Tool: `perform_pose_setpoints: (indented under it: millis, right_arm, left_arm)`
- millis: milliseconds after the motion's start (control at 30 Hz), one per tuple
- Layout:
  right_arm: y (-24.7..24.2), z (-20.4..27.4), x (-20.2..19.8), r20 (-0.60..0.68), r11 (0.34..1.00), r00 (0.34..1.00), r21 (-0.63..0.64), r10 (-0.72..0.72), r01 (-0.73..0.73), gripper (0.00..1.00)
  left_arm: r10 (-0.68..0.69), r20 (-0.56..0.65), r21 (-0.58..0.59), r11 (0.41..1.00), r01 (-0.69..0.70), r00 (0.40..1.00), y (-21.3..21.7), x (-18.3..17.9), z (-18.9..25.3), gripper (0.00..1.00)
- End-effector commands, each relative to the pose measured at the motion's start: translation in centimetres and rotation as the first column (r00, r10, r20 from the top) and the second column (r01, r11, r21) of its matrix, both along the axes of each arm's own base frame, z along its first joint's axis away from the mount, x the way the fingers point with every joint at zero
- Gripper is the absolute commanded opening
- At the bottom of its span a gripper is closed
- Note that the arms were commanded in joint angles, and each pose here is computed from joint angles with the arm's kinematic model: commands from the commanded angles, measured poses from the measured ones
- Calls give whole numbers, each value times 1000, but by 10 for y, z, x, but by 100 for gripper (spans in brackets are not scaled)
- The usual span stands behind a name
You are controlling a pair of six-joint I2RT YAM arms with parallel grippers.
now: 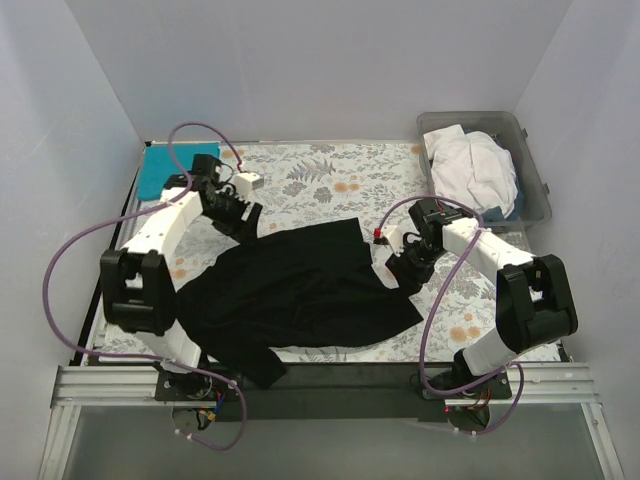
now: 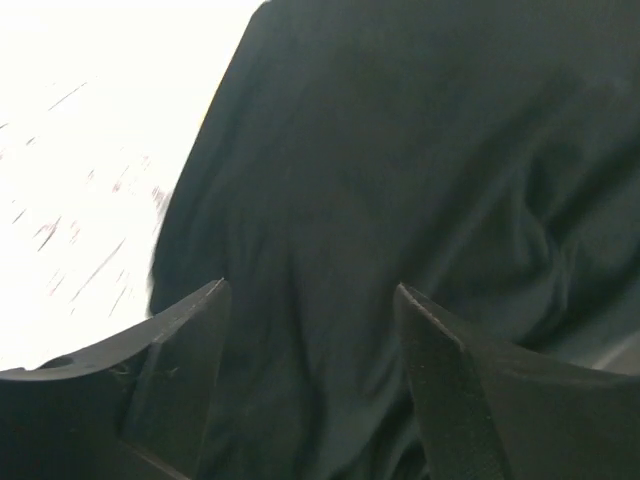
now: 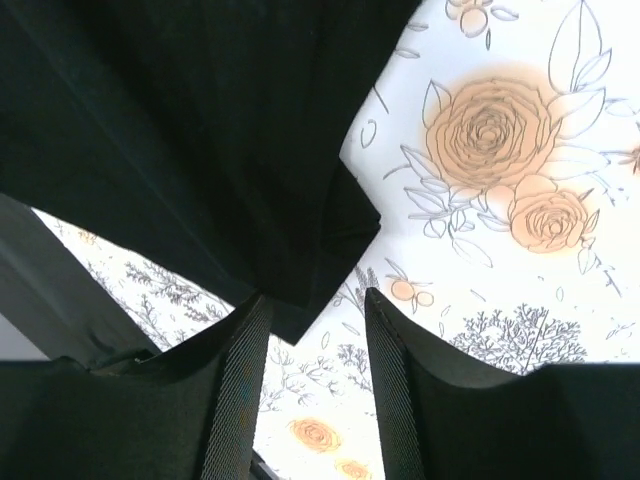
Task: Fold and stack the t-shirts
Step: Flatten the tshirt out
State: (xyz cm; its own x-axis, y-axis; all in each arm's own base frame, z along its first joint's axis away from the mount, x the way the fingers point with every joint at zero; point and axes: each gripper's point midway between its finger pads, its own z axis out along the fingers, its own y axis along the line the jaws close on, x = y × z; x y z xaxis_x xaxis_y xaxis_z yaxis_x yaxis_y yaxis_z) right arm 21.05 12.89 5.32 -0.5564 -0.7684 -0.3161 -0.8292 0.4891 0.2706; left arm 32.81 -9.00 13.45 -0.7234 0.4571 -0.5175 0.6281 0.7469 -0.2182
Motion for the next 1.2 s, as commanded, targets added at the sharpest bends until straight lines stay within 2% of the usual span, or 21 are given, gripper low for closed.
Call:
perform_pose_setpoints:
  millis: [0, 67, 100, 167, 267, 300, 367, 500, 567, 600, 633, 667, 700, 767, 800, 833, 1033, 1167]
  right_arm:
    - [-6, 12, -4, -12, 1000, 1000, -1, -19, 19, 51]
    - [-10, 9, -5, -19, 1000, 1000, -20, -22, 22, 54]
    - [-11, 6, -5, -27, 999, 999, -30, -21, 20, 59]
    - [-13, -1, -5, -48, 999, 998, -49, -27, 25, 63]
    - [-11, -13, -4, -99, 998, 994, -59, -36, 30, 64]
    - [-9, -15, -3, -111, 998, 993, -56, -40, 34, 63]
    - [-6, -20, -1, -138, 998, 989, -54, -51, 44, 63]
    - [-5, -30, 1, -165, 997, 985, -67, -50, 39, 59]
    - [-9, -37, -1, -183, 996, 982, -90, -45, 29, 57]
    - [-10, -40, -3, -187, 995, 982, -95, -38, 20, 53]
    - [-13, -42, -5, -193, 994, 981, -108, -32, 11, 48]
    - [-16, -45, -9, -202, 993, 979, -115, -29, 5, 42]
    - [-18, -47, -11, -206, 993, 978, -121, -26, 1, 30]
    - [-22, -49, -17, -216, 991, 976, -132, -12, -17, 18]
    - [-24, -51, -23, -227, 990, 974, -137, -3, -29, 7]
    - [-26, -51, -26, -225, 989, 974, -143, 4, -37, 1]
    - [-37, -48, -53, -236, 981, 967, -142, 92, -128, 1]
    - [-42, -42, -61, -245, 976, 961, -139, 129, -166, 1]
  left_arm:
    - [118, 1, 7, 993, -118, 993, -15, 42, -25, 66]
    - [108, -12, 22, 994, -108, 994, -25, 46, -36, 70]
    - [120, 4, 49, 992, -120, 993, -22, 52, -44, 70]
    - [109, 22, 84, 990, -110, 994, -26, 53, -52, 70]
    - [107, 5, 141, 984, -107, 994, -22, 50, -70, 66]
    - [107, -9, 162, 981, -104, 994, -19, 46, -79, 60]
    - [98, -16, 197, 976, -93, 995, -13, 40, -89, 54]
    - [100, -65, 269, 960, -79, 993, 3, 16, -109, 29]
    - [112, -79, 281, 956, -85, 991, 13, 0, -111, 23]
    - [114, -81, 285, 955, -87, 990, 17, -5, -110, 20]
    - [131, -103, 299, 950, -95, 986, 28, -17, -115, 12]
    - [141, -88, 308, 945, -108, 986, 35, -20, -110, 8]
    - [142, -95, 317, 943, -105, 985, 43, -26, -109, 3]
    - [198, -102, 331, 931, -155, 975, 69, -38, -109, 0]
    - [212, -116, 340, 926, -162, 970, 78, -46, -110, 0]
    - [254, -117, 351, 915, -199, 960, 101, -50, -110, 0]
    - [298, -128, 423, 879, -220, 946, 152, -89, -115, 0]
    - [303, -169, 454, 869, -199, 938, 158, -110, -121, 0]
